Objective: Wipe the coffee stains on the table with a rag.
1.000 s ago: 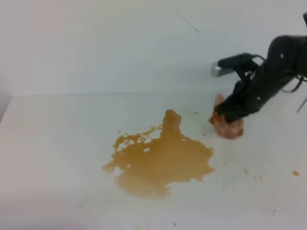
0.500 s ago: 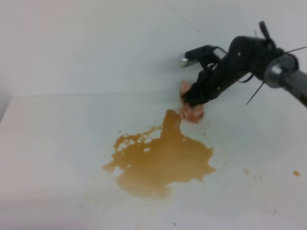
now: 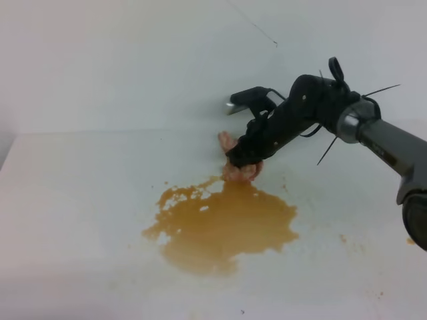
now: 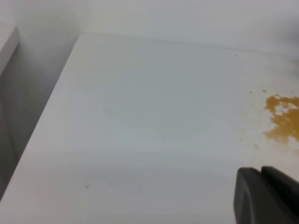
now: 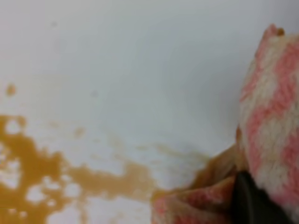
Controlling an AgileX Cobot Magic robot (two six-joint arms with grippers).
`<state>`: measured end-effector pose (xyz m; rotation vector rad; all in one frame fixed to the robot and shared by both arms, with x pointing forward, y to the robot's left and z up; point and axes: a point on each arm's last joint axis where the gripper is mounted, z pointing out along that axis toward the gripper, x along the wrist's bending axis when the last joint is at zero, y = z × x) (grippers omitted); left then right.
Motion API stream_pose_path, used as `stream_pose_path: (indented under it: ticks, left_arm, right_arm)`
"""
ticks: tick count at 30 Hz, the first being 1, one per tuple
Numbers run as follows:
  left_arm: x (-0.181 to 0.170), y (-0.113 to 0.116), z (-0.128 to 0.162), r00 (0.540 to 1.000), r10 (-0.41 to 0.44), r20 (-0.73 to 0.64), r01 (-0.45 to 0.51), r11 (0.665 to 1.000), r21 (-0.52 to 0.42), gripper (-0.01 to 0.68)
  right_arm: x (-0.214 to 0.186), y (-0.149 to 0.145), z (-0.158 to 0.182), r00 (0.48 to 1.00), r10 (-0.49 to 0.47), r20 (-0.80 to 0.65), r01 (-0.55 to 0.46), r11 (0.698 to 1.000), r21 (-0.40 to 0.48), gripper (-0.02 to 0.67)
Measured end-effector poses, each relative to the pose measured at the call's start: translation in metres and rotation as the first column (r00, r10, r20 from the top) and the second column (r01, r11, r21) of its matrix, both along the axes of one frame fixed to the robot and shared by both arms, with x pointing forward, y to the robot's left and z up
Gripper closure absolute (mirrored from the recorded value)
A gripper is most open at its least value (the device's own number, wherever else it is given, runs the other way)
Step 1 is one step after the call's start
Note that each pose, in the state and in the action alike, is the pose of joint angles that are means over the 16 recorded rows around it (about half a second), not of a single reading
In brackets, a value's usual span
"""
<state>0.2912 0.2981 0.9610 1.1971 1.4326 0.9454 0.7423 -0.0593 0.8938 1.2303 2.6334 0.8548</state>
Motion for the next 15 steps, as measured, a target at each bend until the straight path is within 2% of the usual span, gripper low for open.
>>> stream_pose_path:
  ticks: [15]
  left_arm:
    - [0.001, 0.0, -0.009, 1.0, 0.0, -0.026, 0.0, 1.0, -0.001, 0.675]
  right_arm:
    - [-0.042, 0.055, -0.002, 0.979, 0.172, -0.114, -0.174, 0.985, -0.01, 0.605]
